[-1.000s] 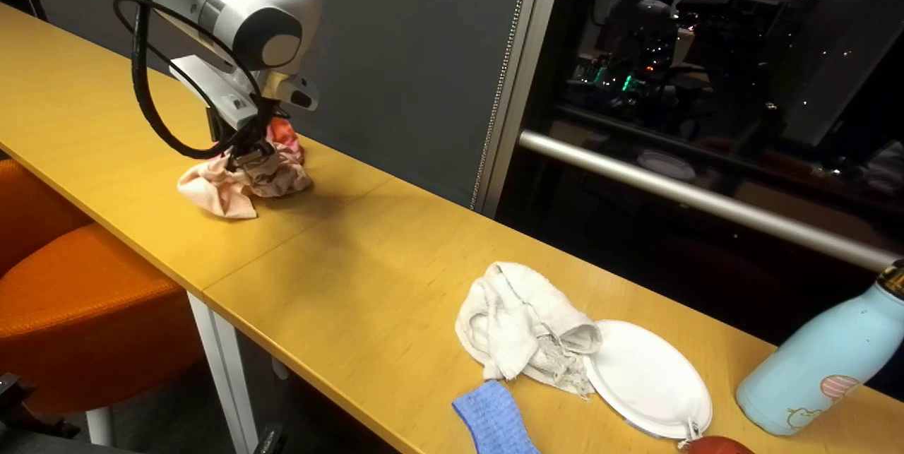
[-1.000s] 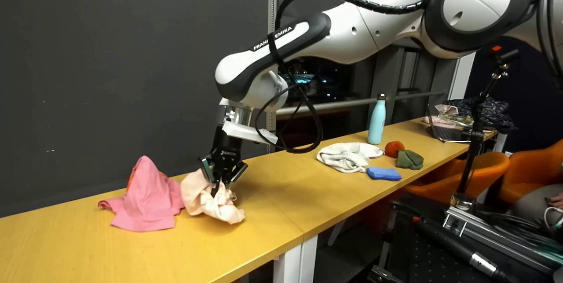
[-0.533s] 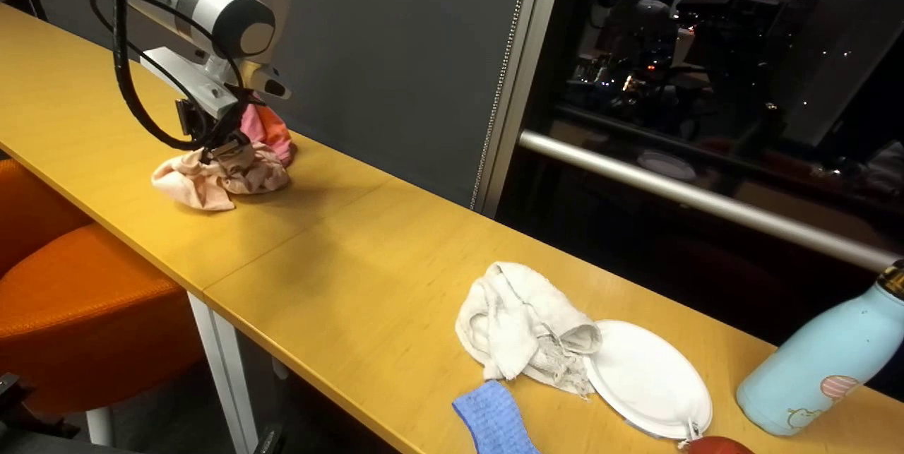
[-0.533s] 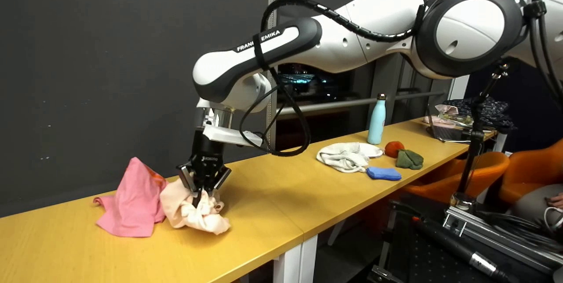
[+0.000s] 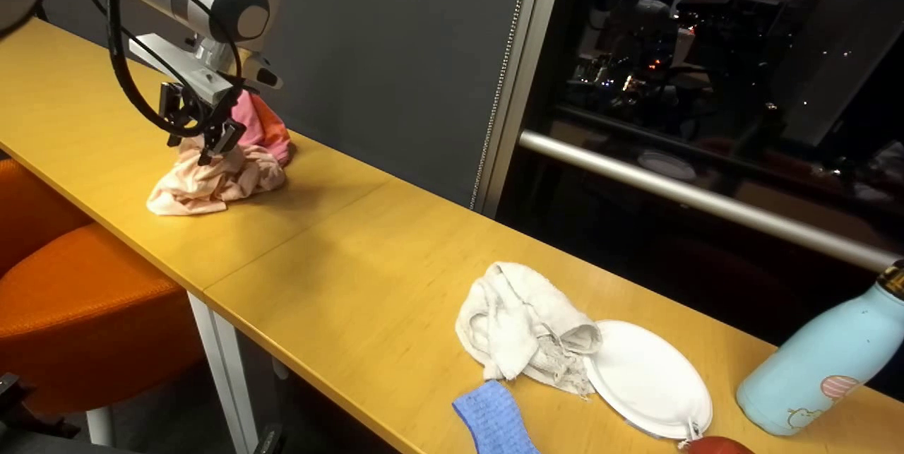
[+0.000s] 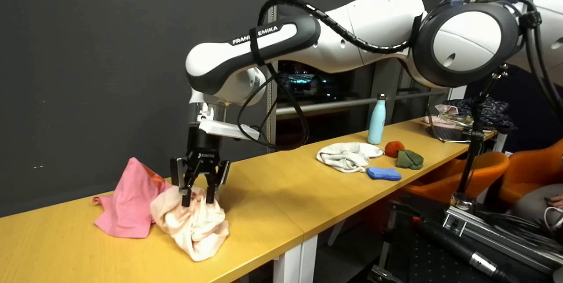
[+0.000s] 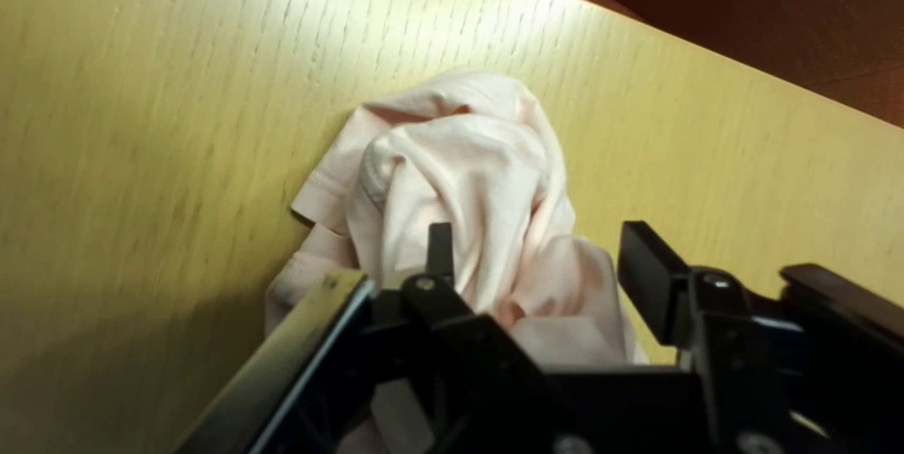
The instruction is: Fold the peach t-shirt, move it to the left and then use the white towel to wipe the table
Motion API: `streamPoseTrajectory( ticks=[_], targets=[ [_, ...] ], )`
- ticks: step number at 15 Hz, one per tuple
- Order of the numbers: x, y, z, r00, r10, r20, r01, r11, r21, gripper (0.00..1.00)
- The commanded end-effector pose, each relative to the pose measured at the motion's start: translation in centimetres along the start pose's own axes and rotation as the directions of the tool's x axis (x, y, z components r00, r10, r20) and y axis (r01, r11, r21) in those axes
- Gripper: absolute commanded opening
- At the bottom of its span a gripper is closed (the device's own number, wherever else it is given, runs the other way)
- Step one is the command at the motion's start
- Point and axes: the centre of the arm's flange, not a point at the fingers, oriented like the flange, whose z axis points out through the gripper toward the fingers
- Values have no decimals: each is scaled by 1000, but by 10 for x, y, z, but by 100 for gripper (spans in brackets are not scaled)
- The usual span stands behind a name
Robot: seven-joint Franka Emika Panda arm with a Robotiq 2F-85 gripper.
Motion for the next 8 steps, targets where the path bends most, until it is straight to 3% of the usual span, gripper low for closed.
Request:
streamPoseTrajectory(
  ticks=[1, 3, 8],
  targets=[
    [-7, 7, -35, 1000, -16, 26, 17, 999, -44, 94],
    [-25, 32, -59, 1000, 9, 23, -7, 997, -77, 100],
    [-53, 118, -121, 989, 136, -53, -144, 966, -212, 100]
  ],
)
